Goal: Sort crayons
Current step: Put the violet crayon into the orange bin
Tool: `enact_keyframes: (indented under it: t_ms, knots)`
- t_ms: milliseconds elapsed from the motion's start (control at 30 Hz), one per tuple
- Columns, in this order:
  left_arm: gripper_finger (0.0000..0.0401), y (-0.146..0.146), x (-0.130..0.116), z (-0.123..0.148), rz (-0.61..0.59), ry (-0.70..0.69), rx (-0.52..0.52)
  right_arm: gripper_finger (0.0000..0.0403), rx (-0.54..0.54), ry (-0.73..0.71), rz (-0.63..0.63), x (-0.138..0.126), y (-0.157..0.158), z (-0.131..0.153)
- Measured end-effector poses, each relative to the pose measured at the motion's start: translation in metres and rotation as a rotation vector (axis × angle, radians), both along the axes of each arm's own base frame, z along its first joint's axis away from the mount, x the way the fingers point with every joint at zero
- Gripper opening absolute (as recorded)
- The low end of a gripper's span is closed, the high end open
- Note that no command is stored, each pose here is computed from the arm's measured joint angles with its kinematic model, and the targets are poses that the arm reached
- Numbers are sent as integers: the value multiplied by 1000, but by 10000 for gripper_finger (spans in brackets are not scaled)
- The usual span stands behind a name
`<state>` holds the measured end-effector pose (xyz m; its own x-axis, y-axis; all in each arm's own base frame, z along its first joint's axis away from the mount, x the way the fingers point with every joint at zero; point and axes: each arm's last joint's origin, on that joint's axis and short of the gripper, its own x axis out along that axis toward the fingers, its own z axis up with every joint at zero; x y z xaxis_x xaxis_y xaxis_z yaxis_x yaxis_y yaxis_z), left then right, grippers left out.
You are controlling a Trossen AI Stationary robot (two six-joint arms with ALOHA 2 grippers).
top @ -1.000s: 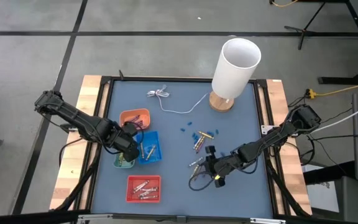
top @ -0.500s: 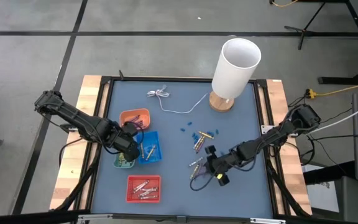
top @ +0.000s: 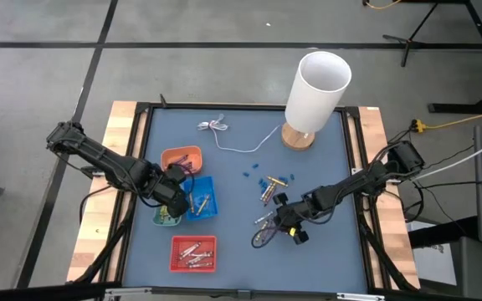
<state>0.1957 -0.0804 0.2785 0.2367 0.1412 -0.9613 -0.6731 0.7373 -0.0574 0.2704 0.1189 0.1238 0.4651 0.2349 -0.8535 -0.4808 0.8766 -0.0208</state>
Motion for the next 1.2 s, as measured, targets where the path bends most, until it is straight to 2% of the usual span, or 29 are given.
enact_keyframes:
  t_ms: [267,367,633,733,900,1033,1200]
  knots:
    - [96,0,0,0,2,-7,15,132,-3,19,2,0,0,-5]
    - [96,1,1,0,8,-21,46,109,-2,22,4,0,0,-6]
    - [96,3,1,1,12,-40,89,17,10,33,12,-1,1,-6]
    - [96,3,2,1,-13,-44,110,9,24,22,16,-1,1,-2]
    - [96,3,5,2,-24,-94,161,27,33,4,15,4,3,11]
    - [96,3,8,3,-16,-133,185,18,66,-86,21,21,10,37]
    - [96,2,10,4,-20,-157,190,11,25,-239,-7,47,6,69]
